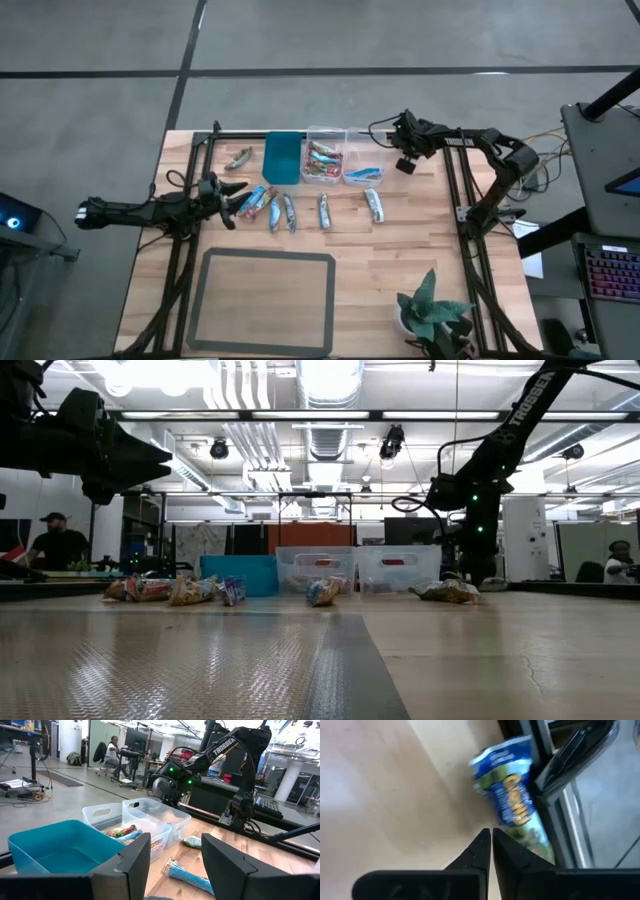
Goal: Pick and place Granola Bars by type
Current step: Put the top blue granola bar into the right transparent bin
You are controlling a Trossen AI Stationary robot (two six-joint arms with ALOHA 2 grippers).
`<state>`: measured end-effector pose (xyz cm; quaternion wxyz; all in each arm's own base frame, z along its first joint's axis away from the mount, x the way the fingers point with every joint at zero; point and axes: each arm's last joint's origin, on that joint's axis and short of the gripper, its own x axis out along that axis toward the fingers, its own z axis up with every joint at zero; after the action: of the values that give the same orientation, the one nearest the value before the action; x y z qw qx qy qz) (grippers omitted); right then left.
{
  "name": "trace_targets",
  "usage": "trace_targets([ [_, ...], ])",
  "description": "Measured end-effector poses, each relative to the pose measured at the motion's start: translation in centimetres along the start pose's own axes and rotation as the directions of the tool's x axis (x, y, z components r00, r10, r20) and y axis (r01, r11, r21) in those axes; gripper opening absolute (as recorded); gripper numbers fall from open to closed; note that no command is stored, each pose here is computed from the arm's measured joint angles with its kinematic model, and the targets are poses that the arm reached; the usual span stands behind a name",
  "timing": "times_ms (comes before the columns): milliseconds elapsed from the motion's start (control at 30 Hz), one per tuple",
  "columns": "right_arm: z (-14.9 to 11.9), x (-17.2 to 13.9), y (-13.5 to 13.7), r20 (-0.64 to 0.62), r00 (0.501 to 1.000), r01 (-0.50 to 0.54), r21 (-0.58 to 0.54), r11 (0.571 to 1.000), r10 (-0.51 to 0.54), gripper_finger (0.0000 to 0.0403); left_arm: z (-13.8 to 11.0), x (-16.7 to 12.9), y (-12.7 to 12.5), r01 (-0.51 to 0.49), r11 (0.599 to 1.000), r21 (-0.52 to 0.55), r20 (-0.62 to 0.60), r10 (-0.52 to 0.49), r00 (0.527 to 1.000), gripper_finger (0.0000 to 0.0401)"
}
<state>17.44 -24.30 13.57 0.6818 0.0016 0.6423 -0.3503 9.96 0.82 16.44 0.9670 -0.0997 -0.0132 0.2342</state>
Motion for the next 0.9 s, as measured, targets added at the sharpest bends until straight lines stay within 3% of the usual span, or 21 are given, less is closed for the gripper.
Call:
trace_targets([
  [467,-0.3,-2.6,-0.6,0.044,0.999,0.002,0.029,1.000,-0.003,0.0008,0.0,0.0,0.0,0.000,1.000,0.001,0.000,0.000,1.000,0.0158],
  [600,-1.0,-3.4,-0.6,0.002,1.000,-0.018,0.163,0.986,0.018,0.0008,0.0,0.0,0.0,0.000,1.000,0.000,0.000,0.000,1.000,0.0158],
  [700,-1.8,-4.7,-0.7,-0.022,0.999,-0.025,0.348,0.937,0.034,0.0008,0.0,0.0,0.0,0.000,1.000,0.000,0.000,0.000,1.000,0.0158],
  [900,-3.3,-7.9,-1.2,-0.014,0.999,-0.017,0.620,0.785,0.033,0.0008,0.0,0.0,0.0,0.000,1.000,0.000,0.000,0.000,1.000,0.0158],
])
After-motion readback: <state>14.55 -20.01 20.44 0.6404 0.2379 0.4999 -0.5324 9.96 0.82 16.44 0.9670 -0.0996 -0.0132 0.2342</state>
